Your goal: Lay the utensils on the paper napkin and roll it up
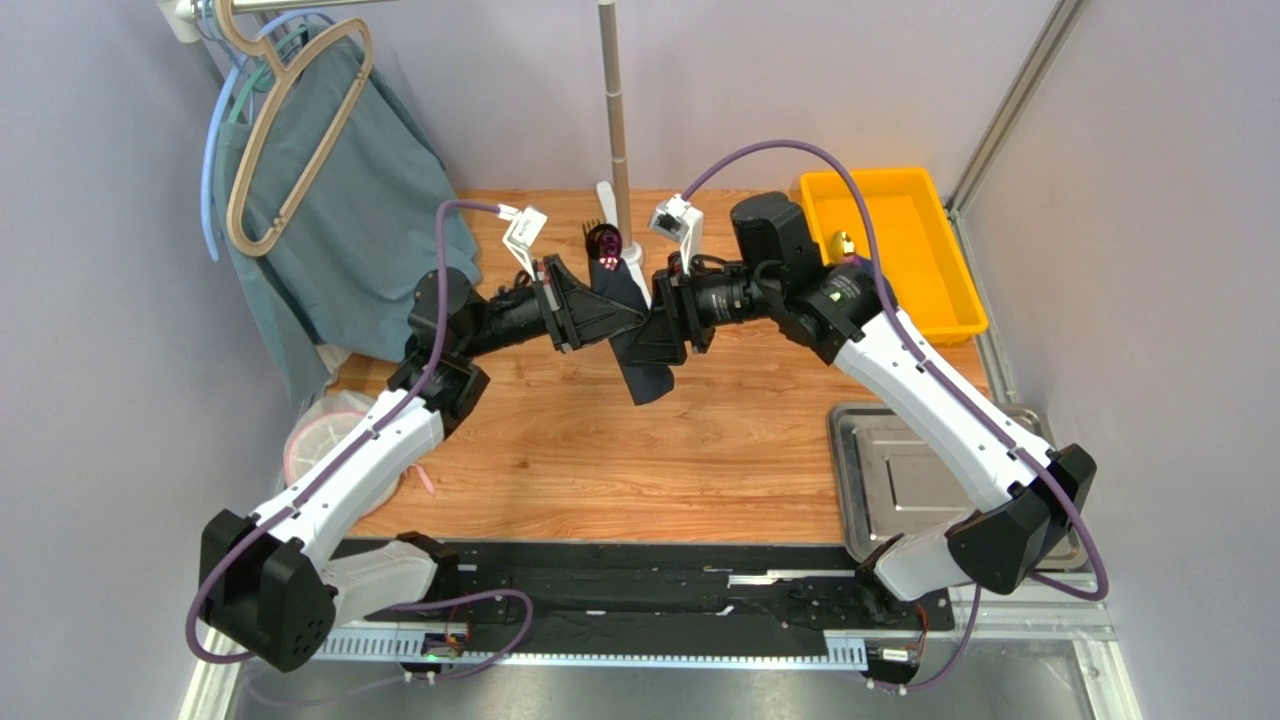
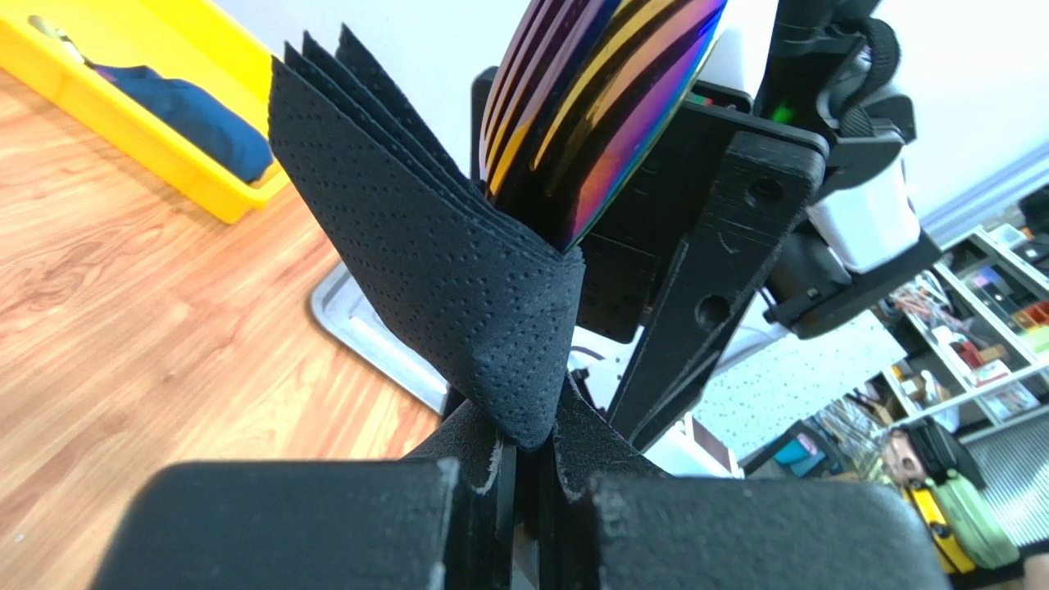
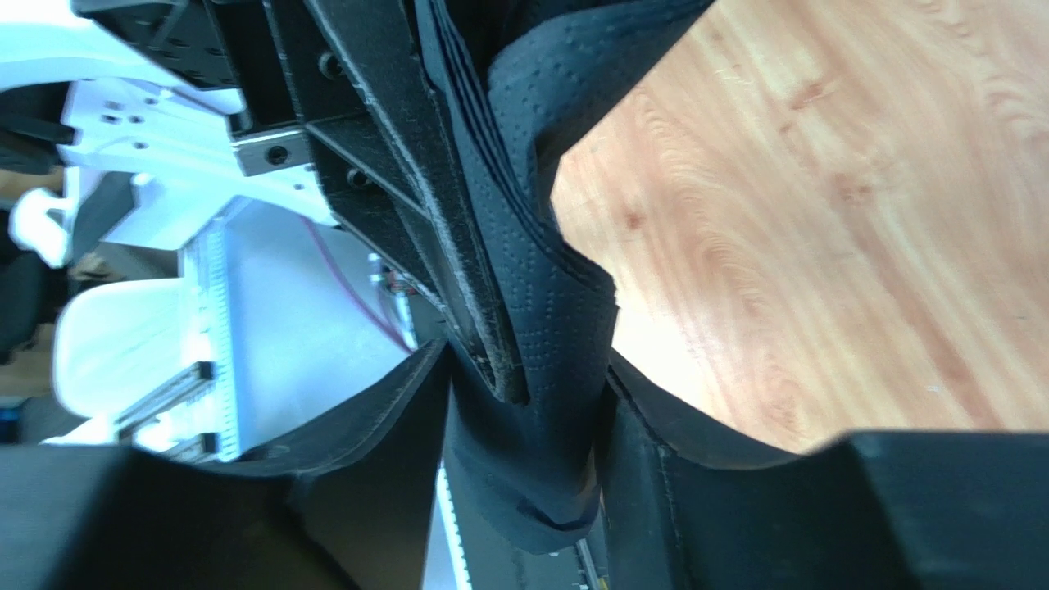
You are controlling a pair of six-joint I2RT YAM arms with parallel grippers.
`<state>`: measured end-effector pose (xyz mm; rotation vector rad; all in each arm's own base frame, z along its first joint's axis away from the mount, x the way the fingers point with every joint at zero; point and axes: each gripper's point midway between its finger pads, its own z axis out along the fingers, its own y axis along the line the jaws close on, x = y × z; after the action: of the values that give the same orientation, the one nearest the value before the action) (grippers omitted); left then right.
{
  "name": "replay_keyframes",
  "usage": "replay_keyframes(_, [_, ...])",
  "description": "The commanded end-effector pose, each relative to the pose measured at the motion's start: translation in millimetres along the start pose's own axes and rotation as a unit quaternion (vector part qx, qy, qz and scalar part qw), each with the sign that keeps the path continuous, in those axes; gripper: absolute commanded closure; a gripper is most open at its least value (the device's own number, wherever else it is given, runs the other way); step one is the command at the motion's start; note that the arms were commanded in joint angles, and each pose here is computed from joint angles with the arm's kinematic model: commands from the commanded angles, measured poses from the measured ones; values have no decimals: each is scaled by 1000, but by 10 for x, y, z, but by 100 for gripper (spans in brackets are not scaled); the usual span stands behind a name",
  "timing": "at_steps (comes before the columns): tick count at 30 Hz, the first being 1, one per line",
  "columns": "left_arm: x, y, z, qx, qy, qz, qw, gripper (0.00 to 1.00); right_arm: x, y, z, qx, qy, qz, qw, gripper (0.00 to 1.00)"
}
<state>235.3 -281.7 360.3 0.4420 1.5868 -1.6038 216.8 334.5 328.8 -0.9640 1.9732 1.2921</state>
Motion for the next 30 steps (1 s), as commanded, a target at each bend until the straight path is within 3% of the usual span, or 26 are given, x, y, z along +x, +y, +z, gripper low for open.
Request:
replay_keyframes(1, [-78, -314, -52, 51, -13, 36, 998, 100, -54, 284, -69, -60, -10, -5, 998, 56])
replay_keyframes(7, [-123, -395, -61, 63, -19, 52, 996, 100, -35, 437, -100, -100, -6, 19, 995, 78])
replay_keyframes(10, [-123, -407, -67, 65, -20, 59, 996, 100, -77, 436, -137, -95, -14, 18, 995, 100])
replay_keyframes(14, [-116, -400, -90, 56, -21, 65, 996, 97, -177, 367, -214, -74, -33, 18, 997, 100])
replay_keyframes(17, [-91, -389, -130, 44, -18, 70, 996, 69, -270, 374, -282, -67, -48, 6, 997, 100])
replay_keyframes(18, [-74, -338, -145, 29, -17, 68, 997, 55, -298, 401, -308, -65, -55, 0, 996, 100])
replay_keyframes(20, [-85, -328, -188, 15, -21, 70, 997, 43, -333, 421, -332, -63, -62, -7, 996, 100])
replay_keyframes(24, [-84, -224, -248, -7, -23, 64, 998, 38, -392, 485, -383, -67, -76, -20, 995, 100])
replay_keyframes(30, [-81, -421, -179, 45, -13, 55, 997, 34, -427, 569, -411, -87, -85, -27, 992, 100])
